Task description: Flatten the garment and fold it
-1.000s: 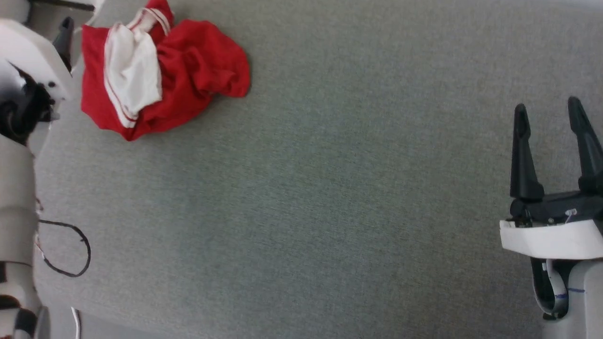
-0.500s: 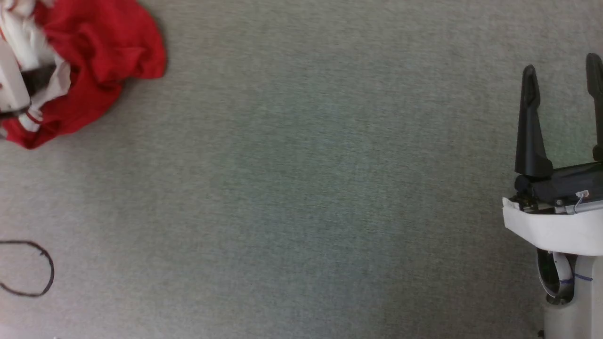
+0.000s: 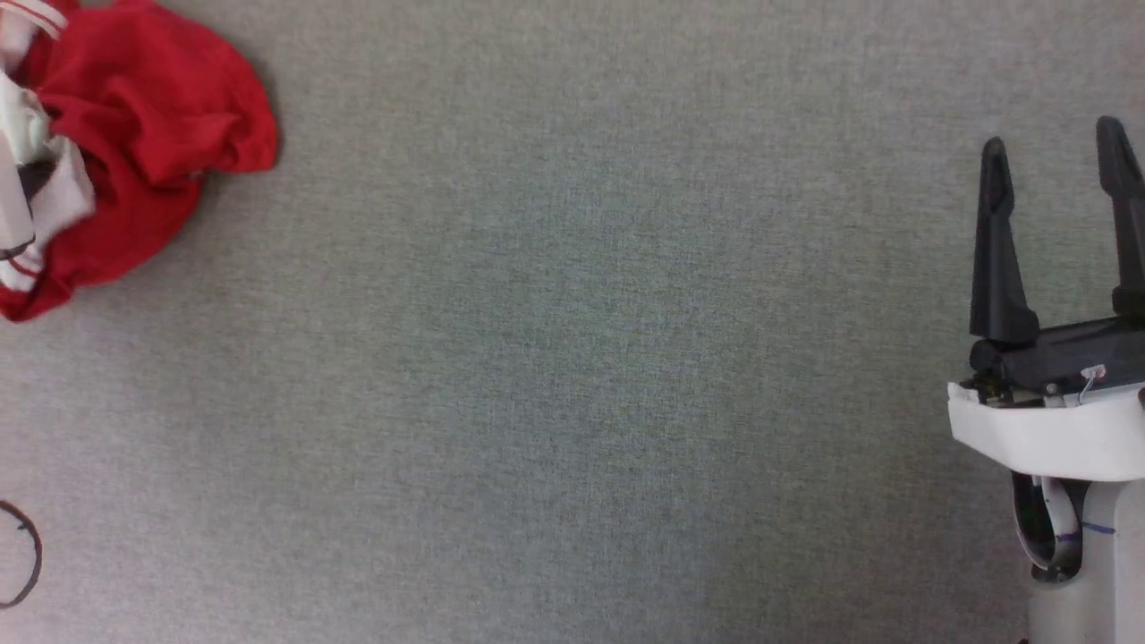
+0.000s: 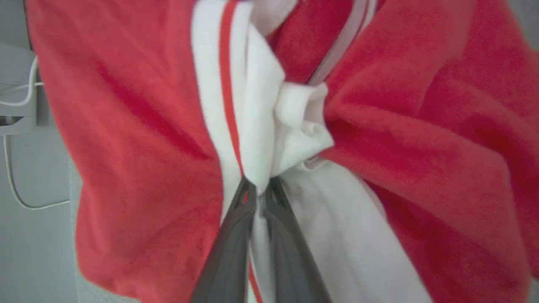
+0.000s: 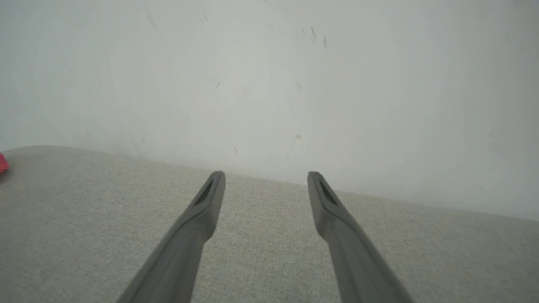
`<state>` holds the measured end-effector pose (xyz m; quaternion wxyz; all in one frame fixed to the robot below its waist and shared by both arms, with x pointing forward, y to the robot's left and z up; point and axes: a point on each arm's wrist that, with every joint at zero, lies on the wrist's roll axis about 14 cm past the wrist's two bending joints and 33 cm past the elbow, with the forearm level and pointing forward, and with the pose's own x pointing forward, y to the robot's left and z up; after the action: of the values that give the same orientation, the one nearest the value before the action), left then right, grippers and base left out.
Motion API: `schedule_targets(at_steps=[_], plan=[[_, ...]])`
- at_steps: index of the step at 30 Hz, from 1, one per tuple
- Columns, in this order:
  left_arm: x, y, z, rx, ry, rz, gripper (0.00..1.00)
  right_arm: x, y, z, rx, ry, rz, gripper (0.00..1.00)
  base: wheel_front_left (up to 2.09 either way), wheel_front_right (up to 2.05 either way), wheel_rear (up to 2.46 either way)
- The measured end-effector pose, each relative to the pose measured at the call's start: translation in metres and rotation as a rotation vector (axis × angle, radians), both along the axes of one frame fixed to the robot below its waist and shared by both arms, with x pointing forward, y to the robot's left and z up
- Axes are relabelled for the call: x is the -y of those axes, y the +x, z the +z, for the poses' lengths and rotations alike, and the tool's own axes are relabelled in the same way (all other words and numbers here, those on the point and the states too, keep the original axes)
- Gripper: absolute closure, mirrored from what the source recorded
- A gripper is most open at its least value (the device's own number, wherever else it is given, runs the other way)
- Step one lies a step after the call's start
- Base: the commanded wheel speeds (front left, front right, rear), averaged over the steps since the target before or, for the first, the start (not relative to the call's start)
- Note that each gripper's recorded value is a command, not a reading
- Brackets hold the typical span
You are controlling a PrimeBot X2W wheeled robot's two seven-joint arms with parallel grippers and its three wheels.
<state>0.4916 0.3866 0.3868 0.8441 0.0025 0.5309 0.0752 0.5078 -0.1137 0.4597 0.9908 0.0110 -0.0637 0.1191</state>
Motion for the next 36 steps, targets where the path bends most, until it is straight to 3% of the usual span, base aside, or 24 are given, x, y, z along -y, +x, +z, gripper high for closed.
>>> schedule_targets(at_steps=[8, 16, 23, 28, 36], plan=[[0.014, 0.011, 0.081, 0.214, 0.061, -0.132, 1.00, 0.002, -0.023, 0.030, 0.025, 0.027, 0.001, 0.00, 0.00, 0.00, 0.00], [0.086, 0.017, 0.179, 0.439, 0.085, -0.398, 1.00, 0.010, -0.048, 0.070, 0.087, 0.052, -0.017, 0.00, 0.00, 0.00, 0.00], [0.159, 0.015, 0.230, 0.559, 0.092, -0.633, 1.00, 0.026, -0.067, 0.099, 0.146, 0.065, -0.055, 0.00, 0.00, 0.00, 0.00], [0.241, 0.011, 0.224, 0.580, 0.012, -0.849, 1.00, 0.050, -0.082, 0.108, 0.163, 0.062, -0.120, 0.00, 0.00, 0.00, 0.00], [0.383, -0.020, 0.182, 0.545, -0.241, -1.159, 1.00, 0.097, -0.107, 0.115, 0.173, 0.035, -0.254, 0.00, 0.00, 0.00, 0.00]])
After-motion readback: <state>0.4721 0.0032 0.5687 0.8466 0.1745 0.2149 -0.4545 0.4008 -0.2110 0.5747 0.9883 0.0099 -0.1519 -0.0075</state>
